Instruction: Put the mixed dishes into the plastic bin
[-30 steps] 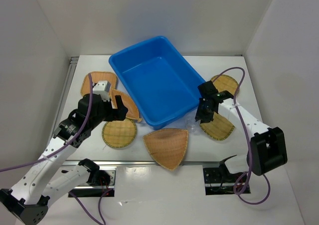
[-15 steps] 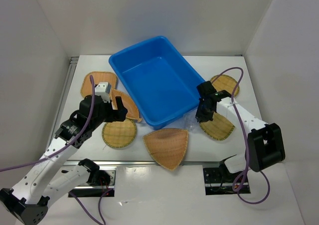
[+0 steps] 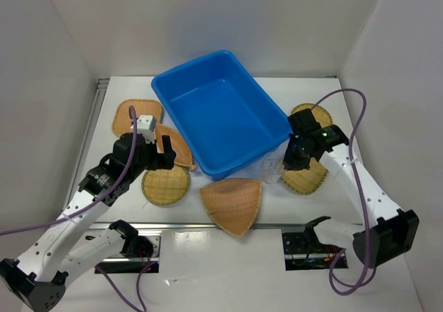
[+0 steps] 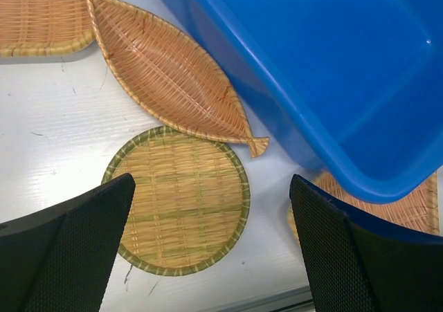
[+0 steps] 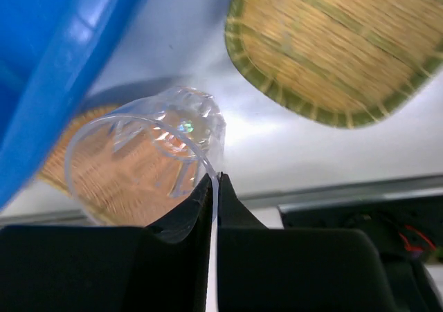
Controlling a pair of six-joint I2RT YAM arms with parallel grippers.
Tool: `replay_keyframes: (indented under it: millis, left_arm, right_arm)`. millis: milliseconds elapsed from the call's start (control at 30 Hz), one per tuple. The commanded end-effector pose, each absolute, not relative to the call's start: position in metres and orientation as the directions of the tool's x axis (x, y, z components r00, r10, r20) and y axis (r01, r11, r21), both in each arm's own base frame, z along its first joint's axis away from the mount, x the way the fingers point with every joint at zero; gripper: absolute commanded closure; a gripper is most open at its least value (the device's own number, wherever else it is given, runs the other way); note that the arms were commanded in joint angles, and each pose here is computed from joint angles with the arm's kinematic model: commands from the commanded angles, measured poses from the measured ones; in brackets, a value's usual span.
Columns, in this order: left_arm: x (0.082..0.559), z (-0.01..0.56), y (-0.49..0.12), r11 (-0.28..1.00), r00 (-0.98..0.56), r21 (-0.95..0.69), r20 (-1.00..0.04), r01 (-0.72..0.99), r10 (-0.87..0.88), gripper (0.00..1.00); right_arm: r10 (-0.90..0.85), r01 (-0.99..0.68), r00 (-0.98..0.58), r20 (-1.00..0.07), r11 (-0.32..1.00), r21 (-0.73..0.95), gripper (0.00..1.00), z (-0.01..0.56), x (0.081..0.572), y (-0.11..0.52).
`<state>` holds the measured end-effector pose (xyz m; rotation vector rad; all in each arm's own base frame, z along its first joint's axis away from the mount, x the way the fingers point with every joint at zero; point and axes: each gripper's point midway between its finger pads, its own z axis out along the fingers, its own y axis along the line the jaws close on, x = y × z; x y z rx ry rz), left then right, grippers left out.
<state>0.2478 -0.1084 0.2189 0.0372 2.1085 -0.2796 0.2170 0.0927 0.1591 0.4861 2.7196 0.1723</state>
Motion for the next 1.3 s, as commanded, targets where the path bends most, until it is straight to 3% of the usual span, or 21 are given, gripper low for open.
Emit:
replay_keyframes:
  millis: [0, 233, 500, 667, 867, 1133, 1267]
  left_arm:
    - [0.255, 0.228, -0.11, 0.974, -0.483, -0.17, -0.872, 0.152, -0.077, 0.0]
    - [0.257, 0.237, -0.109, 0.974, -0.465, -0.173, -0.881, 0.147, -0.087, 0.0]
    - [0.258, 0.242, -0.105, 0.977, -0.443, -0.164, -0.892, 0.138, -0.087, 0.0]
    - [0.256, 0.246, -0.112, 0.966, -0.441, -0.201, -0.891, 0.16, -0.112, 0.0]
    - [0.251, 0.245, -0.111, 0.962, -0.437, -0.216, -0.891, 0.166, -0.125, 0.0]
    - [0.25, 0.237, -0.111, 0.963, -0.444, -0.214, -0.888, 0.164, -0.121, 0.0]
    - [0.249, 0.235, -0.11, 0.963, -0.444, -0.214, -0.888, 0.164, -0.121, 0.0]
  right_arm:
    - [0.339, 0.293, -0.88, -0.333, 0.939, 0.179, 0.99, 0.19, 0.189, 0.085]
    - [0.311, 0.197, -0.851, -0.423, 0.936, 0.292, 0.99, 0.24, 0.215, 0.104]
    - [0.271, 0.029, -0.747, -0.607, 0.925, 0.378, 0.99, 0.3, 0.319, 0.146]
    - [0.212, 0.021, -0.752, -0.624, 0.954, 0.299, 0.99, 0.267, 0.397, 0.164]
    - [0.156, 0.109, -0.796, -0.585, 0.987, 0.115, 0.99, 0.2, 0.437, 0.149]
    - [0.102, 0.167, -0.851, -0.516, 0.983, -0.081, 0.99, 0.156, 0.416, 0.114]
    - [0.093, 0.143, -0.888, -0.45, 0.987, -0.077, 0.95, 0.127, 0.402, 0.117]
